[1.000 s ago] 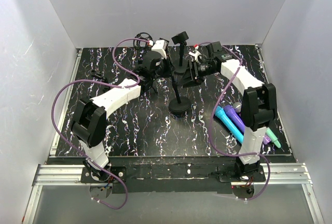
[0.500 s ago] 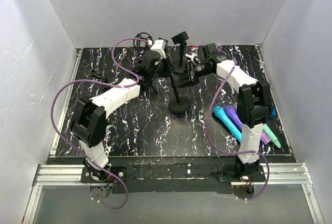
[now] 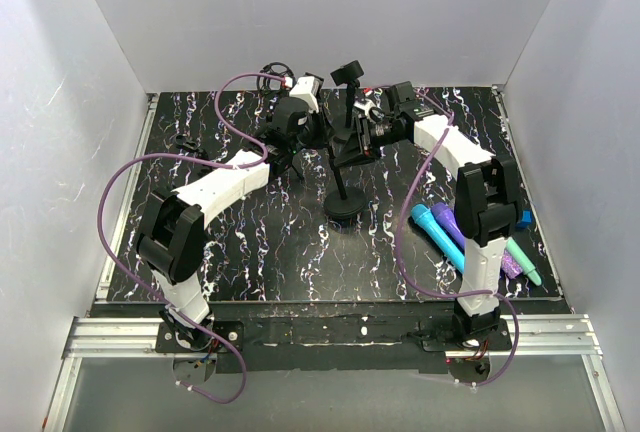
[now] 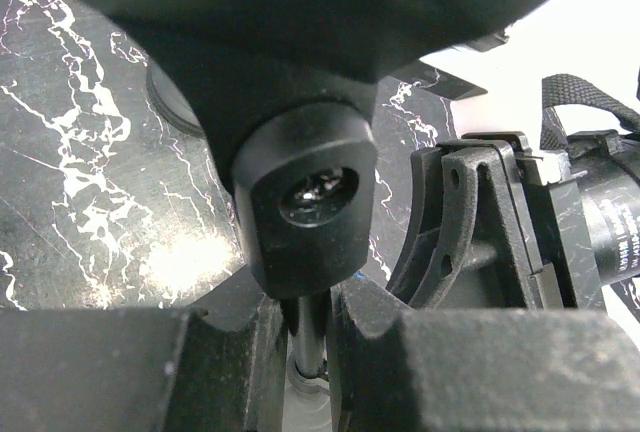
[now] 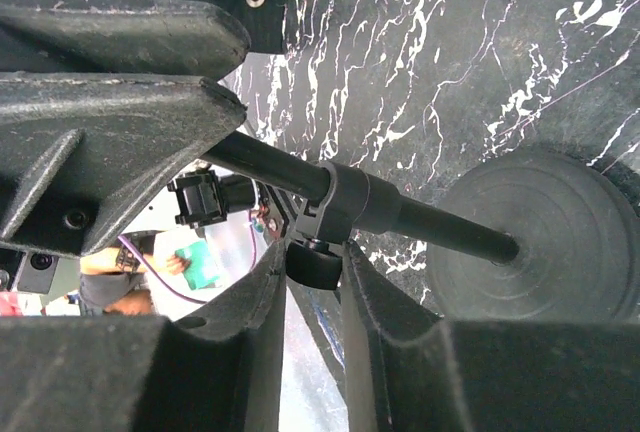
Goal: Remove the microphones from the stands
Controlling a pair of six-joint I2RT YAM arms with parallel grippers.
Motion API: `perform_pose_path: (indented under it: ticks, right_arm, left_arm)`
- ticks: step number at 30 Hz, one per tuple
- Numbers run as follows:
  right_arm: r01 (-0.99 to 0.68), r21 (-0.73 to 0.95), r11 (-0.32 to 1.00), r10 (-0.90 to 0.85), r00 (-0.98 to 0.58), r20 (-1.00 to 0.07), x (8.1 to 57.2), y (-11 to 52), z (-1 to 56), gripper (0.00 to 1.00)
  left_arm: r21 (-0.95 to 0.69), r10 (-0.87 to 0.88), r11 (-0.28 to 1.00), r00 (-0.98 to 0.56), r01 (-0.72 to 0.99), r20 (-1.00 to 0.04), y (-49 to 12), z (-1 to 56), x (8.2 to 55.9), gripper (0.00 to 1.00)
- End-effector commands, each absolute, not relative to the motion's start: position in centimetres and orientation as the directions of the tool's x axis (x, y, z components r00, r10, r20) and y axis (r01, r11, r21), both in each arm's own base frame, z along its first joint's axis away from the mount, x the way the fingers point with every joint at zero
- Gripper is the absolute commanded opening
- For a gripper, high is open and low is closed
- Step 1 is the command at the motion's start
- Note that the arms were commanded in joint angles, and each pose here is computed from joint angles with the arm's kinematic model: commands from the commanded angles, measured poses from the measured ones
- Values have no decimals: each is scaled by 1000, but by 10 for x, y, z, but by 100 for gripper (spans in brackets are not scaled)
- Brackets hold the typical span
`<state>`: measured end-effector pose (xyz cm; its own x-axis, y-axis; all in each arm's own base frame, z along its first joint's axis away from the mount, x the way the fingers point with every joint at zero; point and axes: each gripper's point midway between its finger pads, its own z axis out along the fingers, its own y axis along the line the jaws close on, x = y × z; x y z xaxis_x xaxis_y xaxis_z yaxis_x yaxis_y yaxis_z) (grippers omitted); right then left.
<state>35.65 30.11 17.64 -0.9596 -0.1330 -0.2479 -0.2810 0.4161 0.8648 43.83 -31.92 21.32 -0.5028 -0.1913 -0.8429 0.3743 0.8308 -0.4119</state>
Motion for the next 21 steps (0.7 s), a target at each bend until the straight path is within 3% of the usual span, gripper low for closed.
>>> perform_pose_path:
  ticks: [1,4,6,8,11,14,16,18,20,21]
  right_arm:
    - [-391,802,451,-135,-918,-372,372,306,186,22]
    - [-535,674,510,-204,-836,-509,374,302,186,12]
    - [-680,507,530,-301,-709,-637,377,299,191,3]
    - [-786,309,536,-406,-561,-722,383,297,195,1]
    - [-853,-43,520,-545,-292,-786,399,291,203,1]
    - [-783,-414,465,-577,86,-812,418,292,228,1]
    - [-649,-626,431,-566,346,-748,421,294,250,1]
    - [-475,-814,334,-569,587,-576,411,299,263,1]
    - [-209,-968,142,-535,806,-253,388,308,259,1]
    - [-58,-992,114,-500,859,-108,379,310,260,1]
  left_arm:
    - [-448,-216,792,-494,416,-842,-330,243,430,0]
    - [-450,-221,791,-493,415,-842,-330,244,431,0]
    - [-456,-226,790,-497,409,-838,-331,242,431,0]
    - [-461,-230,788,-498,408,-836,-331,242,431,0]
    - [-466,-237,789,-501,401,-833,-331,241,432,0]
    - [-465,-239,791,-501,397,-832,-331,241,433,0]
    - [-470,-244,792,-504,390,-828,-329,241,433,0]
    - [-477,-247,791,-512,384,-822,-328,239,432,0]
    - [-484,-249,787,-521,382,-817,-329,237,431,0]
    - [-486,-250,785,-522,384,-816,-330,237,431,0]
